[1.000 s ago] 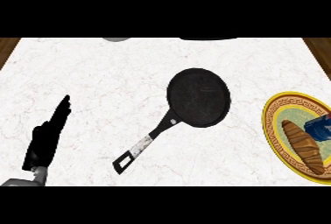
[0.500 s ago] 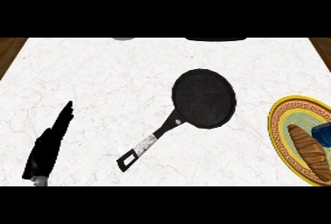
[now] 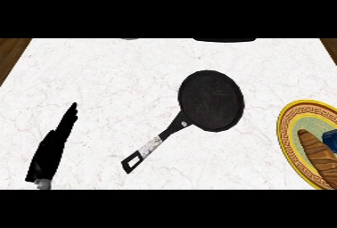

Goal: Pick the can from the plate and place it in the pan

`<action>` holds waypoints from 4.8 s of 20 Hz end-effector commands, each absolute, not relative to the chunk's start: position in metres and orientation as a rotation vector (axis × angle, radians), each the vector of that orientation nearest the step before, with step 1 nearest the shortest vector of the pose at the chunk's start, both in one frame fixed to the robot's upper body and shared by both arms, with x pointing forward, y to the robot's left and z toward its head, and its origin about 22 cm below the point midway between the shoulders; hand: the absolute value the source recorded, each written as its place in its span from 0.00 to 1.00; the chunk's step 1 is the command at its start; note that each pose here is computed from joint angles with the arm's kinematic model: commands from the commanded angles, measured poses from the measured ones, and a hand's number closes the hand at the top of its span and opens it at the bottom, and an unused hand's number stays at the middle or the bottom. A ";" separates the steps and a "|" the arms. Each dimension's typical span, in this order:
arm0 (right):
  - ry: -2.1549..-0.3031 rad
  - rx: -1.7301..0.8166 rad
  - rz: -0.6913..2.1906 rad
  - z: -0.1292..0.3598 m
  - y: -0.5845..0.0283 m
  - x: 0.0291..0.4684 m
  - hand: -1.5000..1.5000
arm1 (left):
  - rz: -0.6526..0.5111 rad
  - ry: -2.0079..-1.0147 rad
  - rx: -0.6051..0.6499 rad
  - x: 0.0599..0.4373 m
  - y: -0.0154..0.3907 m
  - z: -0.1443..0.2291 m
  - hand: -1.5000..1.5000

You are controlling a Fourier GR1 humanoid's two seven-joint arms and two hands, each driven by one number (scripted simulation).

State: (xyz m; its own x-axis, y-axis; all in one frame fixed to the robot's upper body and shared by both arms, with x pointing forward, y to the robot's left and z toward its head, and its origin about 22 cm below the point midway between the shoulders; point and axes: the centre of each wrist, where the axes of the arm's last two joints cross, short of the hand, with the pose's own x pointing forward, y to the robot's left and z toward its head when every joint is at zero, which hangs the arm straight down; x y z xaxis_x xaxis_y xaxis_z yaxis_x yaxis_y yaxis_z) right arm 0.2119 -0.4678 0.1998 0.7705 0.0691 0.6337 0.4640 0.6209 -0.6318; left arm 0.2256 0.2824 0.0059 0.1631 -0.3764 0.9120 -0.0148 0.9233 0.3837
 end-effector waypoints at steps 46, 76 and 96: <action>-0.087 -0.569 0.048 0.119 -0.445 0.321 0.00 | -0.266 -1.383 0.331 0.230 0.269 0.004 0.50; -0.368 -0.675 0.348 0.027 -0.331 0.265 1.00 | -0.228 -1.355 0.355 0.212 0.283 0.013 0.50; -1.074 -1.504 0.410 0.167 -0.226 0.224 1.00 | -0.272 -1.401 0.356 0.209 0.281 0.015 0.50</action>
